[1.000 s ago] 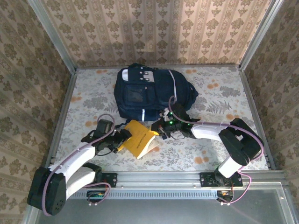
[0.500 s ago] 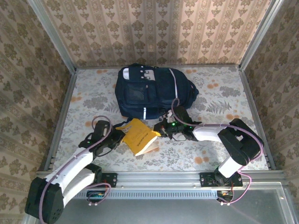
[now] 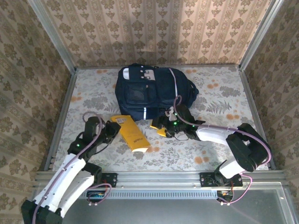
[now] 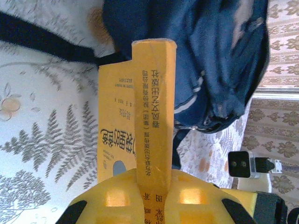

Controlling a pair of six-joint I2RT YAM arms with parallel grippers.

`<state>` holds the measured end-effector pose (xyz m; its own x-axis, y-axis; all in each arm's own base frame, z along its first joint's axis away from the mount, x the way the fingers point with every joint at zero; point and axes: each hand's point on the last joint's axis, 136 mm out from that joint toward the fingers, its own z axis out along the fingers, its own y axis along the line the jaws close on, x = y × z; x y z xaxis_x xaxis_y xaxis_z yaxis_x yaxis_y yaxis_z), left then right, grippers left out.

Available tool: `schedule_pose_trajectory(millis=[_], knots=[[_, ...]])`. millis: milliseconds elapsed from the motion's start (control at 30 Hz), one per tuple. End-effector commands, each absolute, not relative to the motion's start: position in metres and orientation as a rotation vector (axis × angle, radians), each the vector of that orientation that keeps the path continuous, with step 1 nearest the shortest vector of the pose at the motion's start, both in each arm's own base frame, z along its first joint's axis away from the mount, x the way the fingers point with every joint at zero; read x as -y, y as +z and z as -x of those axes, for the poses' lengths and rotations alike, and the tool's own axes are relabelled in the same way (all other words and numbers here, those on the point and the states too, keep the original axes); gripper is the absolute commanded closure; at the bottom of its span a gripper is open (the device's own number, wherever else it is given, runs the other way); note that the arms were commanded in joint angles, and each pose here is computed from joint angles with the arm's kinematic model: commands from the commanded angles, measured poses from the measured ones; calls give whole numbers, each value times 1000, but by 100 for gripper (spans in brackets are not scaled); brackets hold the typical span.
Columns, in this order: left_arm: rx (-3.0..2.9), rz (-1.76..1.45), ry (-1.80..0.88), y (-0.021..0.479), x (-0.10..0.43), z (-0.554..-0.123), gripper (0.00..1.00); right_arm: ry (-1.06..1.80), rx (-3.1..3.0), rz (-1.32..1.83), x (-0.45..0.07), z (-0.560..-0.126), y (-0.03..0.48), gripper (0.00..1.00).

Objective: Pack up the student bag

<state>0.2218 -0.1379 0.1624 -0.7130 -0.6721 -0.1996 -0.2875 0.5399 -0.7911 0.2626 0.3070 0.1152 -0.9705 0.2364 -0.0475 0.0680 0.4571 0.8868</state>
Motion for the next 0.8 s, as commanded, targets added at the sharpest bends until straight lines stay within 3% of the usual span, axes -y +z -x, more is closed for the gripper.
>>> schedule_pose_trajectory(millis=[0, 333, 500, 767], knots=[[-2172, 538, -1156, 232, 157, -242, 100, 1603, -2457, -106, -316, -264, 150, 16], [-1964, 108, -1413, 354, 203, -245, 100, 1973, -2086, 130, -335, -283, 232, 0], [-1904, -11, -1495, 390, 218, -237, 100, 2118, -1889, 288, -344, -279, 281, 0], [-1847, -112, -1535, 419, 232, -224, 100, 2169, -1811, 328, -344, -277, 304, 0]])
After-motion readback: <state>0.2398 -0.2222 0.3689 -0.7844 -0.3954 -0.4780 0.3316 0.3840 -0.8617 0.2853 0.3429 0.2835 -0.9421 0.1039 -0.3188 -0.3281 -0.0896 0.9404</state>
